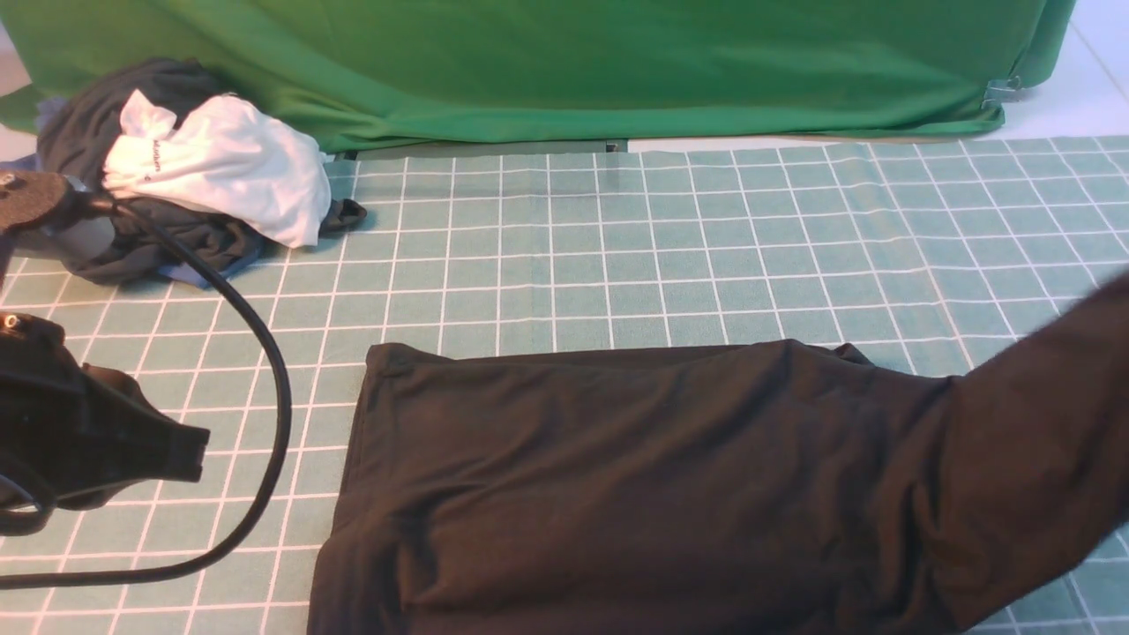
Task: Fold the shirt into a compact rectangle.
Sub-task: 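Fold the right end of the dark garment over onto its left end with the right gripper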
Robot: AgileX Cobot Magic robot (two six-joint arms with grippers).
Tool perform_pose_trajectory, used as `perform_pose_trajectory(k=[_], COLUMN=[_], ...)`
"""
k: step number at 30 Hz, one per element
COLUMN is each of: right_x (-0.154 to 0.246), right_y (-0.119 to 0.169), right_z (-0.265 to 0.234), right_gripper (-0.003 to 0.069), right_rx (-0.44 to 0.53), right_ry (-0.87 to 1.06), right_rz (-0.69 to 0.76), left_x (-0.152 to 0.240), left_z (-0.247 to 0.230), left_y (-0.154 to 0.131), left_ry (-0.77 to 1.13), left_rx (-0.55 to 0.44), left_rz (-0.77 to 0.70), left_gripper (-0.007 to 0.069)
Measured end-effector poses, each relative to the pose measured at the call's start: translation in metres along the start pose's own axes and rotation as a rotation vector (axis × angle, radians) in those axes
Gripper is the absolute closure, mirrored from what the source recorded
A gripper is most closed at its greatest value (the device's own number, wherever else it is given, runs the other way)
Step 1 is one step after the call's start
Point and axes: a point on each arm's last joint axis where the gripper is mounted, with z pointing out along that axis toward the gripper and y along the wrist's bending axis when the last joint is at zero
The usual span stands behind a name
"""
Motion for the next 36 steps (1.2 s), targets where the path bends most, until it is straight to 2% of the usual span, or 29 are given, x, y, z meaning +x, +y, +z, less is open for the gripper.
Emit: perform_pose_trajectory(k=[1,4,6,10,19,25,28,34,36], right_x=[-0.001,0.002,0.003,0.009,0.029,0.042,0.044,0.044,0.043], right_y=[0.018,0.062,0.083,0.141,0.249,0.31,0.329,0.349,0.353], right_z=[-0.001,0.002,0.006,0.023,0.093,0.143,0.163,0.179,0.171], right_gripper=[0.0614,0.0614,0.0614,0.0614,0.0614,0.0597,0.0519,0.0233,0.0179], right_rx=[-0.068,-0.188,-0.232,-0.334,-0.452,-0.472,-0.476,-0.518,-0.538], right_ry=[-0.011,-0.038,-0.053,-0.067,0.049,0.119,0.138,0.169,0.198], right_rz=[-0.033,-0.117,-0.153,-0.241,-0.363,-0.437,-0.435,-0.396,-0.429], left_x=[0.0,-0.001,-0.001,-0.003,-0.003,-0.003,-0.002,0.0,0.0], left_z=[0.0,0.0,0.0,0.0,0.0,0.0,0.0,0.0,0.0], left_y=[-0.001,-0.002,-0.003,-0.005,-0.006,-0.006,-0.006,-0.006,-0.006], left_ry=[-0.003,-0.009,-0.013,-0.03,-0.035,-0.034,-0.021,-0.007,-0.005], left_rx=[0.007,0.027,0.032,0.051,0.066,0.066,0.069,0.07,0.071], left_rz=[-0.004,-0.012,-0.011,-0.004,0.007,0.007,0.007,0.007,0.007], left_gripper=[0.0614,0.0614,0.0614,0.0614,0.0614,0.0614,0.0614,0.0614,0.0614])
